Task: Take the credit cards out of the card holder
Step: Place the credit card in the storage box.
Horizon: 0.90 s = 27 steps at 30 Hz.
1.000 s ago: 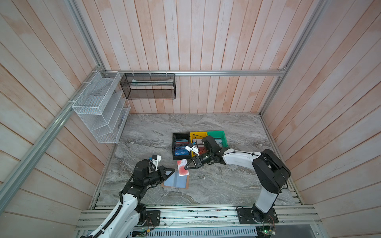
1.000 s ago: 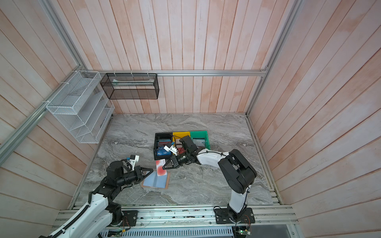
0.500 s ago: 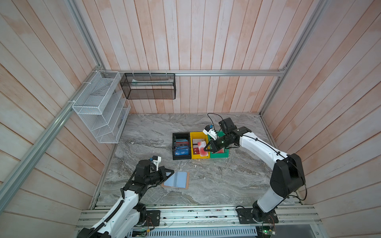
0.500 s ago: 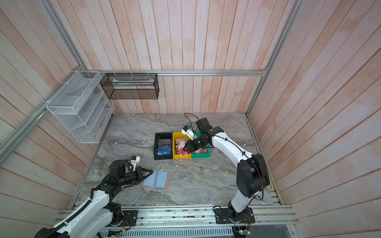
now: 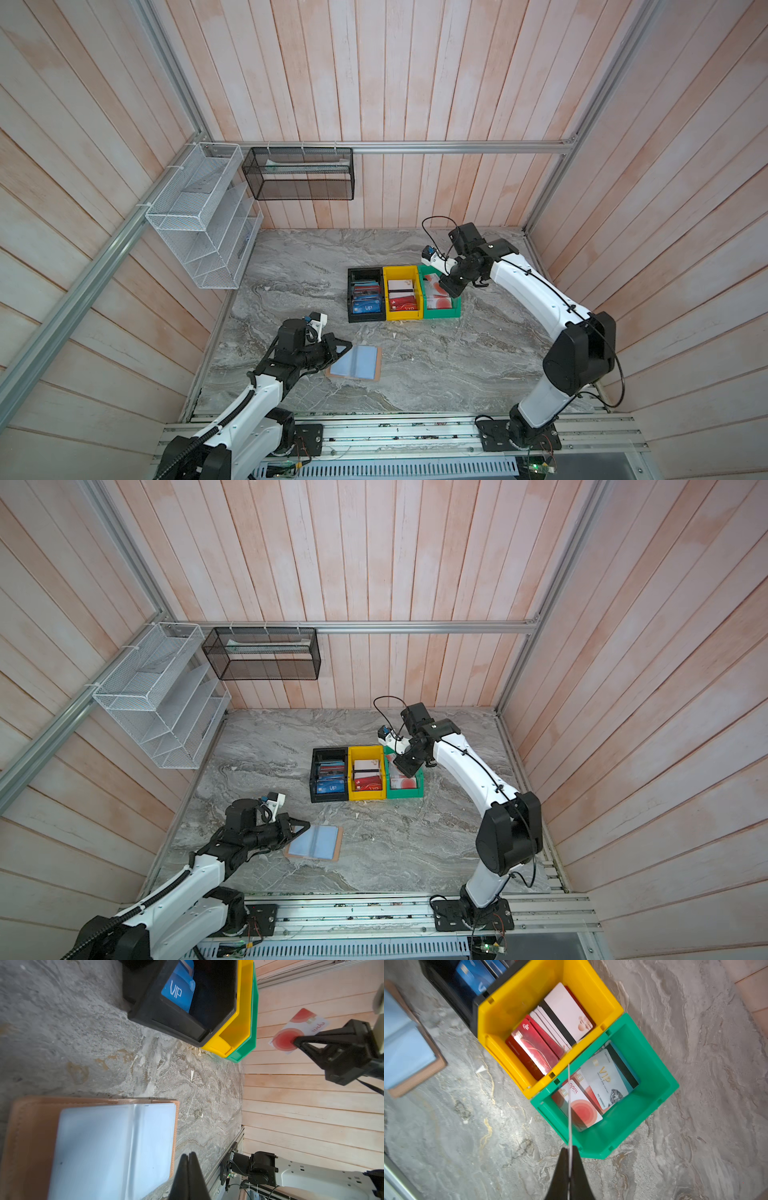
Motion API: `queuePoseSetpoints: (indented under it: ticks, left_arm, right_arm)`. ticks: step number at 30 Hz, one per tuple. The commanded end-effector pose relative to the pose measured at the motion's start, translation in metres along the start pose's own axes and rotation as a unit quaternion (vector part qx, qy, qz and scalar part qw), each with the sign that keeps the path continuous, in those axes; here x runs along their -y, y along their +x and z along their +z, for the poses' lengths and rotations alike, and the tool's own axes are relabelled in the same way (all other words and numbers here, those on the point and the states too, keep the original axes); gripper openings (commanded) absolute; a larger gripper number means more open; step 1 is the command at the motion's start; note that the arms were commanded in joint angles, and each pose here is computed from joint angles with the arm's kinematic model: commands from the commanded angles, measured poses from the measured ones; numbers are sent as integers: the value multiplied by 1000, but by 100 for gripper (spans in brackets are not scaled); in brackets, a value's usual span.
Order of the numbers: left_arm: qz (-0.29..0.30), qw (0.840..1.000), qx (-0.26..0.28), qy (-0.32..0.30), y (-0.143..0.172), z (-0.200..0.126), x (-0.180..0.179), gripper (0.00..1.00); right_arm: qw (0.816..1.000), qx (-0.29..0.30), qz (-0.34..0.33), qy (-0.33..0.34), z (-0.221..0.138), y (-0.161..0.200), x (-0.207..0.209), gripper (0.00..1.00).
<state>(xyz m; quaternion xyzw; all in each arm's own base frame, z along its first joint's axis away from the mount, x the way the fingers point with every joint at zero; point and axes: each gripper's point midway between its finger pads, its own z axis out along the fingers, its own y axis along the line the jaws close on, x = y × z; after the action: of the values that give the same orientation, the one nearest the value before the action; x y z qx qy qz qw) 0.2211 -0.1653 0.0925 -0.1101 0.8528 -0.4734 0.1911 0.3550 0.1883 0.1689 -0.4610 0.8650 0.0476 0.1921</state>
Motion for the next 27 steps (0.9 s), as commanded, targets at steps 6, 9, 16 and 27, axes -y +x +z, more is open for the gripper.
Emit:
queuePoseSetpoints:
  ticks: [6, 9, 16, 27]
  left_arm:
    - [26, 999, 12, 18, -7, -2, 11, 0]
    - [26, 999, 10, 17, -7, -1, 11, 0]
    - [23, 1000, 9, 17, -6, -1, 9, 0]
    - [19, 1000, 11, 13, -5, 0, 5, 0]
  right_arm:
    - [993, -83, -60, 62, 17, 21, 20, 0]
    - [990, -99, -73, 74, 25, 30, 18, 0]
    - [984, -110, -109, 90, 40, 38, 14, 0]
    - [974, -139, -148, 104, 60, 39, 12, 0]
